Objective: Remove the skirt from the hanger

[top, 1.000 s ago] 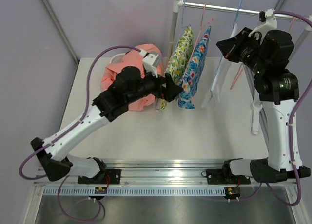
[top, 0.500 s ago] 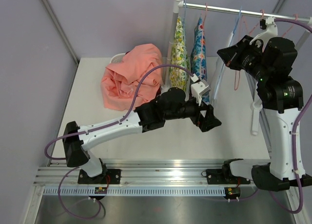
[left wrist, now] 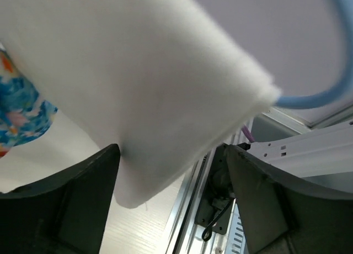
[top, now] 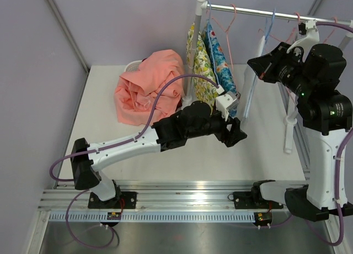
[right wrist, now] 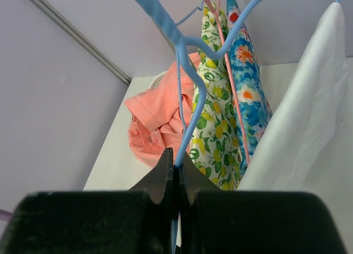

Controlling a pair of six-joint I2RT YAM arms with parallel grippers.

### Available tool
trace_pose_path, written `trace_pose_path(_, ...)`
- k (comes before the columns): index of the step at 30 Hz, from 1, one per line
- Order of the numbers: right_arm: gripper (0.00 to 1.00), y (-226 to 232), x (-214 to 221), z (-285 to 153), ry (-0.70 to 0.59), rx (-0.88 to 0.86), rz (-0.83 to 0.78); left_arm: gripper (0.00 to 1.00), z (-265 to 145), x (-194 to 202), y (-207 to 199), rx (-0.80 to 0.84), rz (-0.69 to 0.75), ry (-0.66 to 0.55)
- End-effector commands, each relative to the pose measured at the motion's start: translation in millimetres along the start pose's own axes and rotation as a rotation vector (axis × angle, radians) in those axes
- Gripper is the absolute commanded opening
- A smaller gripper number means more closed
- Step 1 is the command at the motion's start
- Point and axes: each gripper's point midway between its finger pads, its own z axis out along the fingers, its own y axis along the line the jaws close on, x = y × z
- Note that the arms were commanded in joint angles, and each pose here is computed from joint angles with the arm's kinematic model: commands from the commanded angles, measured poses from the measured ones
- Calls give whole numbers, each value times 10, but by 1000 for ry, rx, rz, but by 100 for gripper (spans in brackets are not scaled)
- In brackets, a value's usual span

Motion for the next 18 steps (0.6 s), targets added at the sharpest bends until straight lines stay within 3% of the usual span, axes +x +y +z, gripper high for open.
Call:
trace_pose_path(1,0,304,-258,-332,-93,-94,-51,71,-174,-349,-1,-40,43,-89)
trace_pose_path(3,0,342,-287,-399,-102,-102,-55,61,-166,-318,22,-49,44,-82)
trace_pose_path(5,0,361,-294,-466,-107,-103,-56,42,-169,-332,68,-76,43,-88)
trace_pose_path(8,0,374,-281,-526,-107,-105,-55,35,-176,-369,88,-90,38,-106)
trace_pose_path(9,0,378,-271,-537,-105,-107,-55,29,-185,-376,90,-91,36,-111)
trace_pose_path(11,0,372,-232,-558,-95,-106,-49,5,-193,-425,94,-98,22,-135)
trace_pose_path(12,0,366,-217,-561,-92,-105,-47,0,-197,-440,103,-105,16,-142)
trace_pose_path(18,0,322,-188,-589,-96,-86,-50,0,-288,-475,58,-83,0,-183)
